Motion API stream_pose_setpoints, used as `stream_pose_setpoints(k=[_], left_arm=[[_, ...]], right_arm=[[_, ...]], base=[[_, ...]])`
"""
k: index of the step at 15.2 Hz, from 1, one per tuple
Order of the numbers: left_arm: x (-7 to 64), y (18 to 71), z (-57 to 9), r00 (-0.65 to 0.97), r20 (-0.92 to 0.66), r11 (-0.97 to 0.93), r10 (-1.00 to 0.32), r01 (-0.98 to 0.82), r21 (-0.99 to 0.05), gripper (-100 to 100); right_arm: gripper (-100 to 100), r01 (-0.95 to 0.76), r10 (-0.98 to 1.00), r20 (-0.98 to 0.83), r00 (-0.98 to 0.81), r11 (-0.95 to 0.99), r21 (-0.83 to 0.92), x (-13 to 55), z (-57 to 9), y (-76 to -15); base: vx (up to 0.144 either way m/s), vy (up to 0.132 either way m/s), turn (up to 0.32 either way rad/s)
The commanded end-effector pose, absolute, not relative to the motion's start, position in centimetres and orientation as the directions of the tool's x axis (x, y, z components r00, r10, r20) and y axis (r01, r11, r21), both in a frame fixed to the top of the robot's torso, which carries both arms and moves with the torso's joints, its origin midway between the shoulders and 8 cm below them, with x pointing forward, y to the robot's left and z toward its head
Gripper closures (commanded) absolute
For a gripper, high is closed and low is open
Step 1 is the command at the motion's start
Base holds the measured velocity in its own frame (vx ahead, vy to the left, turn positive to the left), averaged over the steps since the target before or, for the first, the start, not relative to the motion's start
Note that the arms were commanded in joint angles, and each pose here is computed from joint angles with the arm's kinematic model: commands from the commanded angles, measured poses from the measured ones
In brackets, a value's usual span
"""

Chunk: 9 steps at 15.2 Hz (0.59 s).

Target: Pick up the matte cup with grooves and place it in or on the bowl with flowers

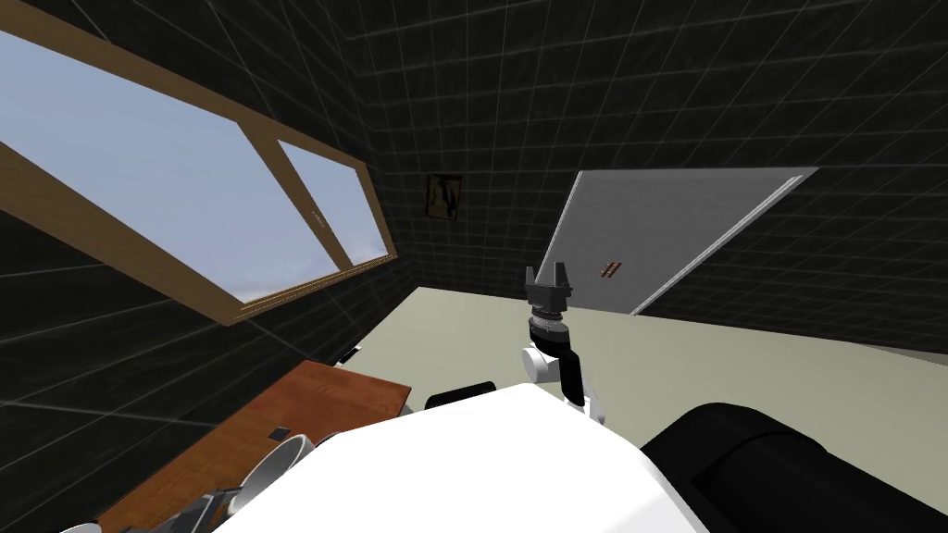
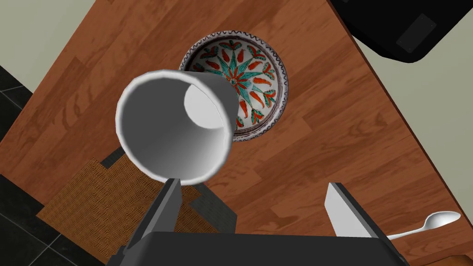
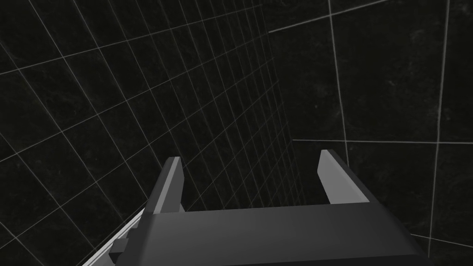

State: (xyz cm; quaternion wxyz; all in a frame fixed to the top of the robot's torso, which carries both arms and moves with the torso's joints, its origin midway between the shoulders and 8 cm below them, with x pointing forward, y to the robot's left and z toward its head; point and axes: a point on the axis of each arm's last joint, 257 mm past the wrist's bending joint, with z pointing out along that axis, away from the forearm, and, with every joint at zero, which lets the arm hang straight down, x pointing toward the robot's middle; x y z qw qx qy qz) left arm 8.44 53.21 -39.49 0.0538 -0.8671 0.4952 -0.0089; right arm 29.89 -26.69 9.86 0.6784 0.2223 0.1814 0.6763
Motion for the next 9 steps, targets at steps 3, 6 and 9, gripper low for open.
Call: stream_pose_setpoints(k=[3,6,9], left_arm=[[8.41,53.07,-37.79,0.502,-0.037,-0.497,-0.864,-0.862,-0.100,-100],[8.39,53.25,-38.10,0.503,-0.037,-0.498,-0.863,-0.861,-0.100,-100],[8.39,53.25,-38.10,0.503,-0.037,-0.498,-0.863,-0.861,-0.100,-100]], right_arm=[[0,-0.837,0.998,0.055,0.019,-0.014,0.547,29.89,9.86,-26.69],[0,-0.837,0.998,0.055,0.019,-0.014,0.547,29.89,9.86,-26.69],[0,-0.837,0.998,0.055,0.019,-0.014,0.547,29.89,9.86,-26.69]], base=[[0.007,0.000,0.020],[0.000,0.000,0.000],[0.000,0.000,0.000]])
